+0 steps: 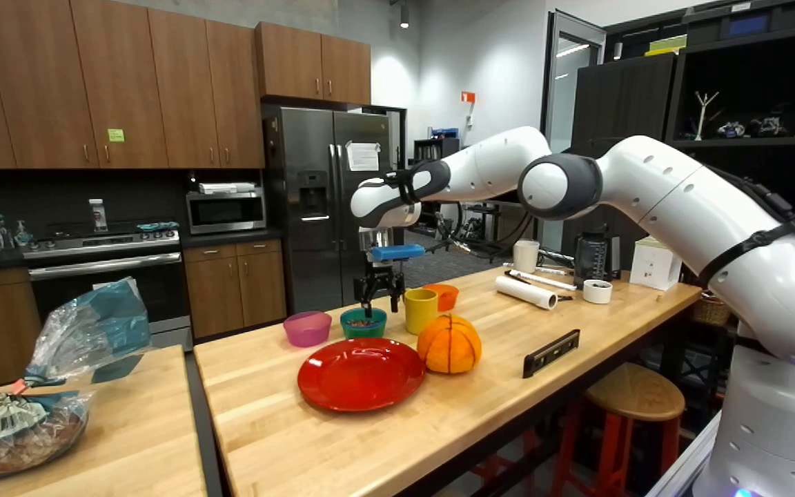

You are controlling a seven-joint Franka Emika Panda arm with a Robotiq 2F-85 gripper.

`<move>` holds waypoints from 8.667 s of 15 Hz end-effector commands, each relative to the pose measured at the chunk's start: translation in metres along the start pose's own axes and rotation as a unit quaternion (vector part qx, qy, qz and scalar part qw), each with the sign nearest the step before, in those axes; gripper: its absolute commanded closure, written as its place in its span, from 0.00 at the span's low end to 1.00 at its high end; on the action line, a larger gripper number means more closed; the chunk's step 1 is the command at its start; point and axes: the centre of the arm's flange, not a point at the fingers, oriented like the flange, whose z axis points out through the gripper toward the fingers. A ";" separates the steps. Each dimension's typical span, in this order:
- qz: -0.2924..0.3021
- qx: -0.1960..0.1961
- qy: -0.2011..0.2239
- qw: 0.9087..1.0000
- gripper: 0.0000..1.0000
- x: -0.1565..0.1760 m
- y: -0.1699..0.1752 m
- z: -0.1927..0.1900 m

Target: Pour the contents of the blue bowl into the pink bowl

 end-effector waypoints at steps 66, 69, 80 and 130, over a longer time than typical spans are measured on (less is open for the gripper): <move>-0.002 -0.189 0.224 0.956 0.98 -0.028 -0.180 -0.112; -0.005 -0.181 0.210 0.961 0.94 -0.038 -0.174 -0.097; -0.006 -0.182 0.207 0.961 0.94 -0.036 -0.174 -0.091; -0.025 -0.303 0.375 0.876 0.98 -0.009 -0.194 -0.088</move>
